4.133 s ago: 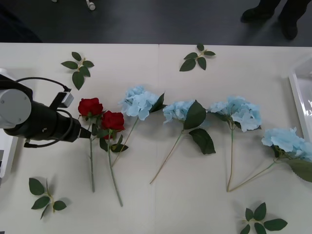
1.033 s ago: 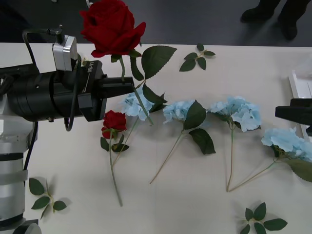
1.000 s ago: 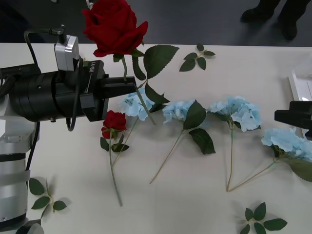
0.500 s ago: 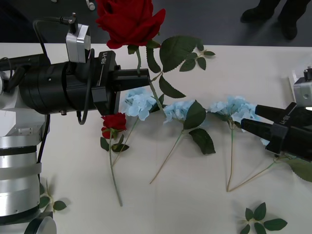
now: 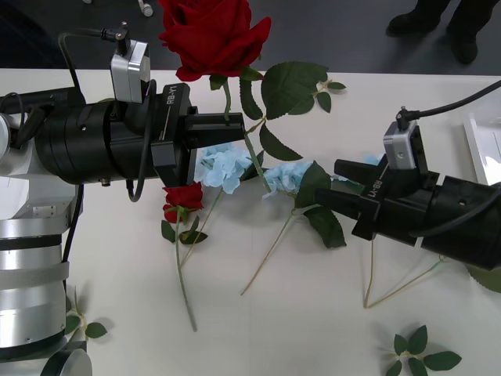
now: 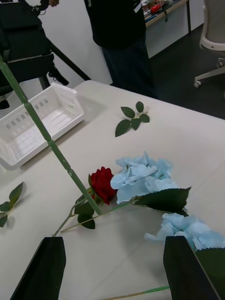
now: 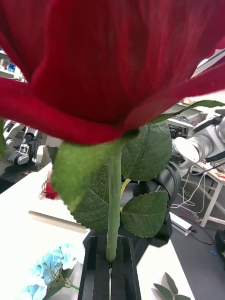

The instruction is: Put the red flowers into the right box and the blue flowers into the left box

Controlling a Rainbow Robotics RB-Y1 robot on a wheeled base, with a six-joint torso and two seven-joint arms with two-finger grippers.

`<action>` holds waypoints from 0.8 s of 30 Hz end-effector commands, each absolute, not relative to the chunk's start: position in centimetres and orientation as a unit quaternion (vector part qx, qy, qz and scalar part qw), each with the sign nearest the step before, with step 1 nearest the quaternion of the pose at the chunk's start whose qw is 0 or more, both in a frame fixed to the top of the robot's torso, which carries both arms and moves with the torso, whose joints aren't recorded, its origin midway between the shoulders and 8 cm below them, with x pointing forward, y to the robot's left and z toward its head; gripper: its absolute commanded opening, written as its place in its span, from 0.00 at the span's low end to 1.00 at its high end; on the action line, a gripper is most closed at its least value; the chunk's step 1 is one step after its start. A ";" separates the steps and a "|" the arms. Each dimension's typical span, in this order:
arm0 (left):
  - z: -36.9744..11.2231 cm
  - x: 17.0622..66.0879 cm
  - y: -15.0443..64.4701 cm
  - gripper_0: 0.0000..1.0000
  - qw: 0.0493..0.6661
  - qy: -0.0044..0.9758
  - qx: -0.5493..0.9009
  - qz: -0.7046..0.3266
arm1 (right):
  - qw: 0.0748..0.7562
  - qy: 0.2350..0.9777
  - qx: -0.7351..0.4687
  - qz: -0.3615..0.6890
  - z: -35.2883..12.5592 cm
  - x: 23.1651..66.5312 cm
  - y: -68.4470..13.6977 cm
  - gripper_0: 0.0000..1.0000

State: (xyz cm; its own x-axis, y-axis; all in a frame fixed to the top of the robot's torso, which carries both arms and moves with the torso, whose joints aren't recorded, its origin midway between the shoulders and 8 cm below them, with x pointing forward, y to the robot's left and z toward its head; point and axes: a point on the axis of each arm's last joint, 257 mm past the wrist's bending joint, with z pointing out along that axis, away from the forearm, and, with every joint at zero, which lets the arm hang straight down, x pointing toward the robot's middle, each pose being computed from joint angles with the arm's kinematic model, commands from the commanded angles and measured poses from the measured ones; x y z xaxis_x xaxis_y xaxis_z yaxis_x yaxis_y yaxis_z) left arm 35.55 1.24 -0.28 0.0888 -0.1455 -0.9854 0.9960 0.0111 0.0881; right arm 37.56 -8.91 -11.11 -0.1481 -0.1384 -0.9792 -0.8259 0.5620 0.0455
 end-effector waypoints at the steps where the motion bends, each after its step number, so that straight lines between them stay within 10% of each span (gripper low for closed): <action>1: 1.2 34.8 0.5 0.00 0.567 0.420 0.494 -0.509 | 0.566 0.667 -0.378 0.303 -10.5 38.2 -7.2 0.61; 24: 1.2 34.8 0.5 0.00 0.567 0.420 0.494 -0.509 | 0.562 0.604 -0.428 0.370 -8.7 37.6 3.0 0.61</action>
